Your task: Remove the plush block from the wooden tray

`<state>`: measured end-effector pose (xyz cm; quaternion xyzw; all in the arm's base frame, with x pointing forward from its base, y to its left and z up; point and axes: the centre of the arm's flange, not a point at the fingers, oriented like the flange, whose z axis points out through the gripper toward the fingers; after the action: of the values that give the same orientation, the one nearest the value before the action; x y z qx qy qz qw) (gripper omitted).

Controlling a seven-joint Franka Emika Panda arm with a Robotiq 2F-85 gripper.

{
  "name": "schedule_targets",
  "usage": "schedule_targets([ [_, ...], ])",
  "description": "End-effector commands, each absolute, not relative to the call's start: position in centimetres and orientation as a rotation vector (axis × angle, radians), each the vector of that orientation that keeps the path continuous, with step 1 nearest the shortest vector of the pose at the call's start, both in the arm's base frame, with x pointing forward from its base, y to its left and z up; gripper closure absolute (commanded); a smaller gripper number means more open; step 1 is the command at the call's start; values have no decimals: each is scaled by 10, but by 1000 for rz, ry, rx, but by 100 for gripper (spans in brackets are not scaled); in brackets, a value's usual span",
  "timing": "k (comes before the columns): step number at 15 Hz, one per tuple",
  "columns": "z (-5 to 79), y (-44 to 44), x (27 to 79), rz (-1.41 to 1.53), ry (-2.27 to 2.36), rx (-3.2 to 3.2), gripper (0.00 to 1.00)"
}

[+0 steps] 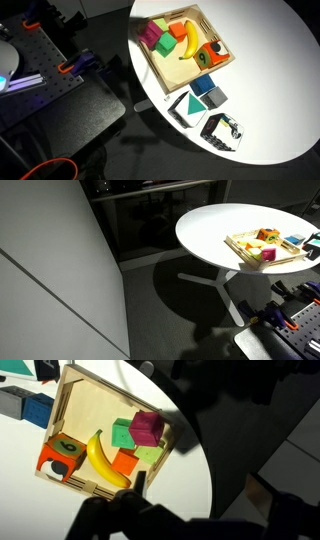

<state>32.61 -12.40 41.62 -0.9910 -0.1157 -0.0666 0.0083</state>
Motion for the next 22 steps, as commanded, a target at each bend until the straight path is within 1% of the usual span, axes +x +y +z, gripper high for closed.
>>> schedule_targets([
  [1,427,-152,355,-215,-260,-3082,0],
  [7,422,-195,400,-82,-93,-2999,0],
  [14,378,-223,454,173,53,-3020,0],
  [22,320,-252,494,217,187,-3121,0],
])
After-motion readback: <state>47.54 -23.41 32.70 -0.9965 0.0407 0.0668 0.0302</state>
